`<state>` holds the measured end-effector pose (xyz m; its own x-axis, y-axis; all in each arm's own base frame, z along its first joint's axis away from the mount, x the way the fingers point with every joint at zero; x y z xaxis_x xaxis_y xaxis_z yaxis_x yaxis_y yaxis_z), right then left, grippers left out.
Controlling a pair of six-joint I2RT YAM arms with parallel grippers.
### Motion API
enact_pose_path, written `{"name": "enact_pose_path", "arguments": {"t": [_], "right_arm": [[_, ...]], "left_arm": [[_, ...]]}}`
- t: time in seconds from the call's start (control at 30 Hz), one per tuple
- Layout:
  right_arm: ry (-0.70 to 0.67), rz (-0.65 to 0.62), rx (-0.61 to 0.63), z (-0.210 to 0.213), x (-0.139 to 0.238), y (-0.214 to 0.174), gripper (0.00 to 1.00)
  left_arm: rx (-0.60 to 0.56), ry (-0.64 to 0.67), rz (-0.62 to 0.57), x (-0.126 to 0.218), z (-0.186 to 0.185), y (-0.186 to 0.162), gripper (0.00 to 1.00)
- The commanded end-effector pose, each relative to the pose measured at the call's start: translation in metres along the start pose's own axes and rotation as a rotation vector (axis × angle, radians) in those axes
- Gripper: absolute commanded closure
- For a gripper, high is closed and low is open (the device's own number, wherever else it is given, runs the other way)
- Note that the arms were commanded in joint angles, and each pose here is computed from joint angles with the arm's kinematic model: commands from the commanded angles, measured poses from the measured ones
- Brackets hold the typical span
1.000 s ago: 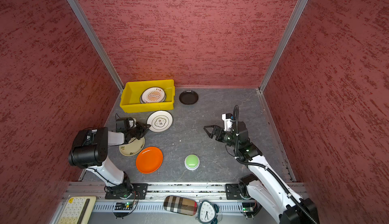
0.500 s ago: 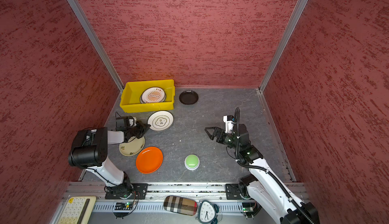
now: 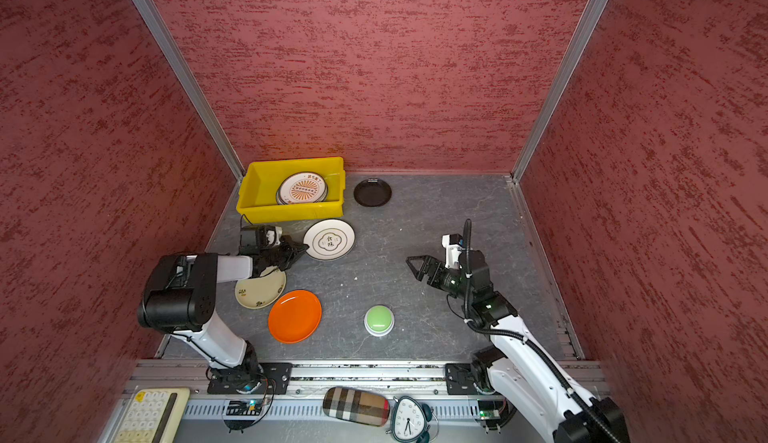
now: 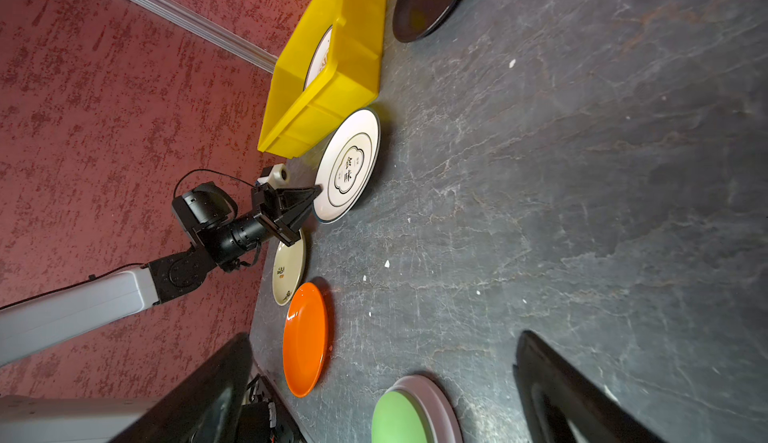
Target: Place the plates into the plastic bin on the countertop
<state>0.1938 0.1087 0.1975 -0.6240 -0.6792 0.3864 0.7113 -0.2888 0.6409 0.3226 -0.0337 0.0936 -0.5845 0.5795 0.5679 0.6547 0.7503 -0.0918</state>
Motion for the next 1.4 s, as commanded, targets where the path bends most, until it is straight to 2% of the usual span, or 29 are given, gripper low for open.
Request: {"name": "enact_pose_path", "arguments": {"t": [0.0, 0.17, 0.47, 0.83, 1.0, 1.13, 1.37], "right_arm": [[-0.014, -0.069, -0.024, -0.003, 0.002, 0.002, 0.01], [-0.020, -0.104, -0.051, -0.009, 0.006, -0.005, 0.01], [0.025, -0.148, -0.007, -0.002, 0.012, -0.001, 0.01], [0.034, -0.189, 0.045, 0.002, 0.012, 0.007, 0.01], [0.050, -0.190, 0.047, 0.001, 0.010, 0.005, 0.01], [0.043, -0.180, 0.049, -0.001, 0.008, 0.004, 0.01], [0.037, -0.184, 0.085, 0.004, 0.010, 0.011, 0.01]], "left_arm": [[-0.067, -0.040, 0.049, 0.001, -0.018, -0.013, 1.00], [-0.109, -0.036, 0.088, 0.000, -0.032, -0.030, 1.00], [-0.196, -0.038, 0.100, 0.002, -0.073, -0.048, 1.00], [-0.246, -0.097, 0.067, 0.019, -0.123, -0.046, 1.00], [-0.302, -0.090, -0.022, 0.035, -0.150, -0.037, 1.00], [-0.302, -0.126, -0.093, 0.049, -0.165, -0.023, 1.00], [-0.263, -0.147, -0.282, 0.072, -0.179, 0.027, 1.00]]}}
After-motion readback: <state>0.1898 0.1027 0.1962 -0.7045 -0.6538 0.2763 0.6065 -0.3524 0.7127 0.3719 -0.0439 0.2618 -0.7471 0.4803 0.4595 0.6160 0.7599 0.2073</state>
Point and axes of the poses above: each gripper's point midway between its finger pads, its own x axis back along the fingers, its own z axis along the line the jaws close on, y = z × x, the point moved 9 cm from there along x, back along the fingers, and after that the axes turned 13 degrees about x, right-handed, at the moved point
